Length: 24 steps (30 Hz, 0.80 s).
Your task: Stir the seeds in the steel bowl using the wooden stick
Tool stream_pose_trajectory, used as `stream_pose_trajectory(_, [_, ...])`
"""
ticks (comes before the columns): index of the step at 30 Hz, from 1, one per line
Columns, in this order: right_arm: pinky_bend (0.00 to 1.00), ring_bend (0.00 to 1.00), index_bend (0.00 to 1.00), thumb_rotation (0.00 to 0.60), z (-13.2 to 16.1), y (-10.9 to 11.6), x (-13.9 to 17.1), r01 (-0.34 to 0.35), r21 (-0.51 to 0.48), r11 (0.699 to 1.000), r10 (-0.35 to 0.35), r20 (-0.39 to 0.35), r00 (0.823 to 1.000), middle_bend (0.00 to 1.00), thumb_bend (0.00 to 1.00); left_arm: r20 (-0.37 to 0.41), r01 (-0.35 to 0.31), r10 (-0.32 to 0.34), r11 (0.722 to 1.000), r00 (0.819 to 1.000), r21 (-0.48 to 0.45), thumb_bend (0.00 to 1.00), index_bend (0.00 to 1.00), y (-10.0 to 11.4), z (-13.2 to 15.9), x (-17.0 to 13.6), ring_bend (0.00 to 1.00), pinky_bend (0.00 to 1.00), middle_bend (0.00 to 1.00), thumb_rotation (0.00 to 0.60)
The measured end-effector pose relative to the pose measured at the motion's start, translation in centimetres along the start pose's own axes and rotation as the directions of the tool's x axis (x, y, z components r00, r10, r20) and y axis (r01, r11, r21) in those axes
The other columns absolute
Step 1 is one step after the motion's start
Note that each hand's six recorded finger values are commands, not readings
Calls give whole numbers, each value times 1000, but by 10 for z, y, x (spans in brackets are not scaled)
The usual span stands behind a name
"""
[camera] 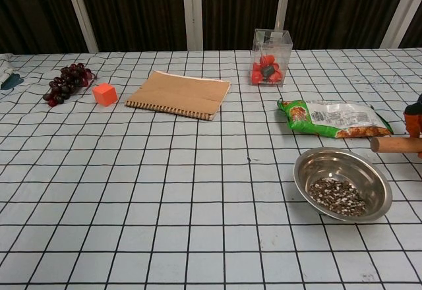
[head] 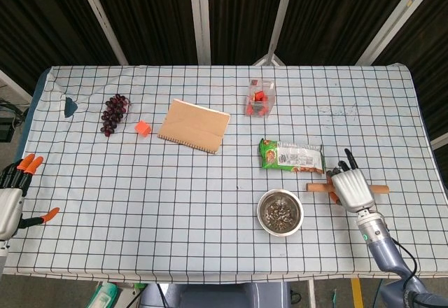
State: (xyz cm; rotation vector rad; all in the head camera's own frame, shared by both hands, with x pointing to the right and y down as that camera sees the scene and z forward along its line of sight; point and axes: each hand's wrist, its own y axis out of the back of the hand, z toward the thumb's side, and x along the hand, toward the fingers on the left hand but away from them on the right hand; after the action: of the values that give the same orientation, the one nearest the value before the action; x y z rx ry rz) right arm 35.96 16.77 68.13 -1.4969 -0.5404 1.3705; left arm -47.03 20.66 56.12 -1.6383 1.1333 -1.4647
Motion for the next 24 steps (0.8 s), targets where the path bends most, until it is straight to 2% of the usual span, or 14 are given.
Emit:
stream_pose_trajectory(9, [0, 105, 384, 600, 0, -5, 1, -32, 29, 999, 32, 14, 999, 450, 557, -1, 5, -5, 1000, 1000, 2, 81, 0, -1, 0, 0, 0, 0, 0, 600])
stream_pose_trajectory(17, [0, 90, 360, 600, 0, -7, 4, -63, 44, 997, 62, 37, 997, 432, 557, -2, 5, -5, 1000, 1000, 3, 81, 0, 0, 0, -1, 0, 0, 0, 600])
stream_pose_trajectory(24, [0, 57, 284, 600, -5, 2, 8, -33, 45, 998, 30, 52, 998, 369, 557, -3, 6, -6, 1000, 1000, 2, 81, 0, 0, 0, -1, 0, 0, 0, 600])
